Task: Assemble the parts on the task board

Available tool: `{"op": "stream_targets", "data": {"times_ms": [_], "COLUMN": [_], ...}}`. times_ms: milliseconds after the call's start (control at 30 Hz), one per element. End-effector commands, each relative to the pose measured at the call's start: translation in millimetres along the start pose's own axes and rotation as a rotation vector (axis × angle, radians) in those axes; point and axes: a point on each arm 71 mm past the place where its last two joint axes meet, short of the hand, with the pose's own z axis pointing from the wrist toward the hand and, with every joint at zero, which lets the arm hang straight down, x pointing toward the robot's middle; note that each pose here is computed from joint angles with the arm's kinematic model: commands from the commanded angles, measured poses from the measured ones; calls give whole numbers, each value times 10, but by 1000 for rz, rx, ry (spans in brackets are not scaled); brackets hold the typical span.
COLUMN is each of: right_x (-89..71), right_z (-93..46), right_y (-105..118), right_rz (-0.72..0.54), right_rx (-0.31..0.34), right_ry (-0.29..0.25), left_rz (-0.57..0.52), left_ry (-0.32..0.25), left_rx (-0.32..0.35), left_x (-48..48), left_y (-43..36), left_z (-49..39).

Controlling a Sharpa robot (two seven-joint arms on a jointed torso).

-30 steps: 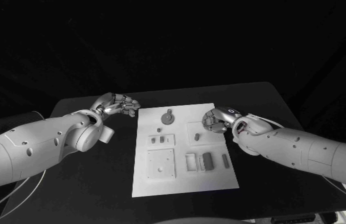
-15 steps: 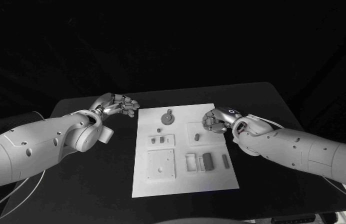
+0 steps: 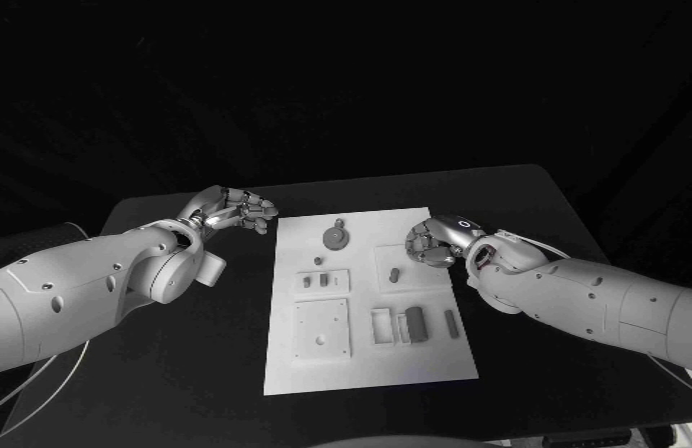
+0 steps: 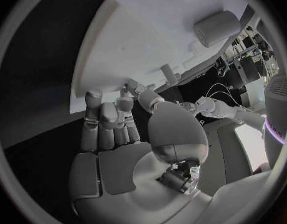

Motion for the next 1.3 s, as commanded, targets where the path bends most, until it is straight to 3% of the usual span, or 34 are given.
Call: {"op": "stream_targets", "data": {"times_ms": [33,567,1300], "right_x": [47,11,-70], "right_z": [-20,-35,-65], "right_y": [15,4,-19], "right_rz": [3,19,119], "right_rx": [-9,2,31], "right_ry": [20,-7,21], "left_rz": [2,3,4], "left_ry": [1,-2,-3], "left_rx": [9,6,0], "left_x": [-5,-19,-37], "left_y": [-9,-2,9], "left_z": [2,2,-1]}}
